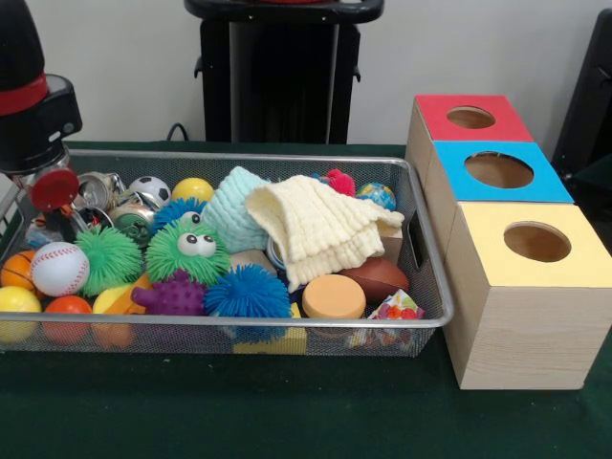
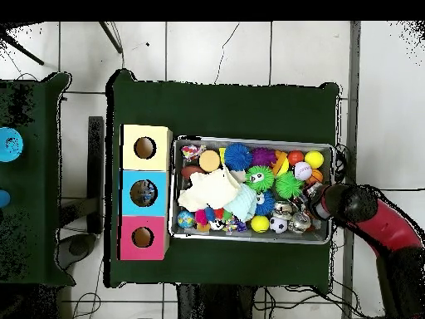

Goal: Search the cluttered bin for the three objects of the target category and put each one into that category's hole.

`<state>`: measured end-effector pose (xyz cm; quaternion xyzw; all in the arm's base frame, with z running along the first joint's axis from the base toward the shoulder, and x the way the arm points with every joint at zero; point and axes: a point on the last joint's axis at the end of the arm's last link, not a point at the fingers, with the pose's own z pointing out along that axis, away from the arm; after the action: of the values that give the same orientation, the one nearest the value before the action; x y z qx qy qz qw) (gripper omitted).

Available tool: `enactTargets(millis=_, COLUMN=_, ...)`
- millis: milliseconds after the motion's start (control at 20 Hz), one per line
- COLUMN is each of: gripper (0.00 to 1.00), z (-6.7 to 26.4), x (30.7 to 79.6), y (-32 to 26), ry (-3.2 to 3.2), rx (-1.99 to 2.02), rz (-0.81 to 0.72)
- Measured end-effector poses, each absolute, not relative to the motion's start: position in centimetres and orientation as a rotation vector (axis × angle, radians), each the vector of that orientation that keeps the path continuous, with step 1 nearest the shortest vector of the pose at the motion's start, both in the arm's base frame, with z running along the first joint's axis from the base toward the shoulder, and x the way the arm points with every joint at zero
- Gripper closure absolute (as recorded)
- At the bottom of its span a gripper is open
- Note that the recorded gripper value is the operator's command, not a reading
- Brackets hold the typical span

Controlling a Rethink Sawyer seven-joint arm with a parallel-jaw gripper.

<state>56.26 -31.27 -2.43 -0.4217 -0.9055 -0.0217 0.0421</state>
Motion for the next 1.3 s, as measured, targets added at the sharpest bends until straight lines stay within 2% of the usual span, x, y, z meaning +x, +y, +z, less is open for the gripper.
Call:
enactTargets(millis=300, gripper=0.0, z=-2.42, x=56.22, y=-31.22, ry=-2.783, rx=-1.27, rz=-0.056)
enactTargets(millis=350, gripper=1.0, z=-2.44, x=56.29, y=-31.17, ry=-2.789, rx=-1.264, rz=-0.059)
enactTargets(millis=1300, gripper=1.0, z=-1.89, x=57.04, y=-31.07, ry=-2.838, rx=-1.212, rz=-0.043)
